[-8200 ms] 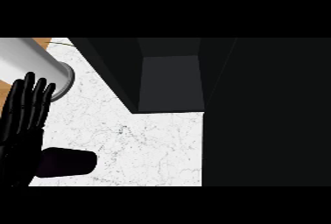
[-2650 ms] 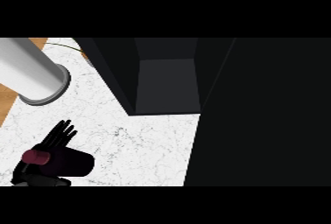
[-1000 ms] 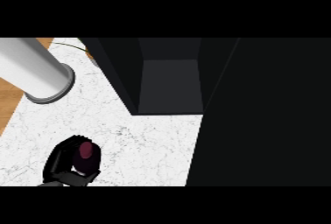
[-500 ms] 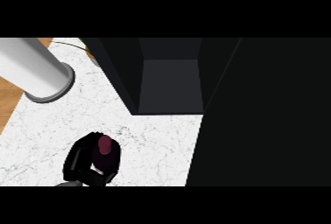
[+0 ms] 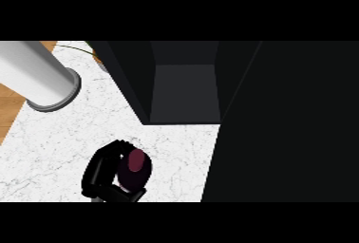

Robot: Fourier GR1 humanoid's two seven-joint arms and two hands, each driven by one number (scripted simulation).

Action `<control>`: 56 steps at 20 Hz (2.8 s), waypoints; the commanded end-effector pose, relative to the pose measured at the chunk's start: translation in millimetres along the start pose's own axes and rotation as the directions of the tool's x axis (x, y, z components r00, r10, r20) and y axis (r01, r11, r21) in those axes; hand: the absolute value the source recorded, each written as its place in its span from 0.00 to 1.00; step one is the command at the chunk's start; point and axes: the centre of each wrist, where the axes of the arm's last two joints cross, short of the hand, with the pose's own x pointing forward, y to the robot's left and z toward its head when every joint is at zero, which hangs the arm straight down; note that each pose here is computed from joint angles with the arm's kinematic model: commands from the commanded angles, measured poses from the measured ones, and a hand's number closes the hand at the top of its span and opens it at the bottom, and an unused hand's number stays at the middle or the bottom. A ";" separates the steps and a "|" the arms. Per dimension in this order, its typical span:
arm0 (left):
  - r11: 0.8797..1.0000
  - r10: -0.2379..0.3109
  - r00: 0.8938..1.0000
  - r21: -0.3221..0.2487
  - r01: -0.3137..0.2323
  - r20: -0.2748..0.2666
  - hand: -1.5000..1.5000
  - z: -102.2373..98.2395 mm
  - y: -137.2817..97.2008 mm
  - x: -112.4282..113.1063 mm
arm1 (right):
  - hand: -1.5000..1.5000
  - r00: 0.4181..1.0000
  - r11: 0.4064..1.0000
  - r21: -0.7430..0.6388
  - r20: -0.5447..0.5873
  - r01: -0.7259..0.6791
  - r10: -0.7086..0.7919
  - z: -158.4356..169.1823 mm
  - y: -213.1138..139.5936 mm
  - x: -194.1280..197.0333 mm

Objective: Pick up the wine, place it into the cabinet and close the cabinet

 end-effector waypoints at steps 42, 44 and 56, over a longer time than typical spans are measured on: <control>0.966 -0.232 0.973 0.115 0.231 0.000 1.00 -166.8 -66.7 24.9 | 0.00 0.995 0.999 0.018 0.080 0.049 -0.051 37.3 -15.6 31.3; 0.974 -0.201 0.980 0.111 0.199 0.009 1.00 -171.8 -72.2 25.7 | 0.00 0.996 0.999 0.008 0.076 0.047 -0.047 24.9 -14.5 17.1; 0.908 -0.371 0.926 0.182 0.377 -0.069 1.00 -173.9 -82.3 16.8 | 0.00 0.995 0.997 0.053 0.082 0.057 -0.062 26.3 -11.9 9.7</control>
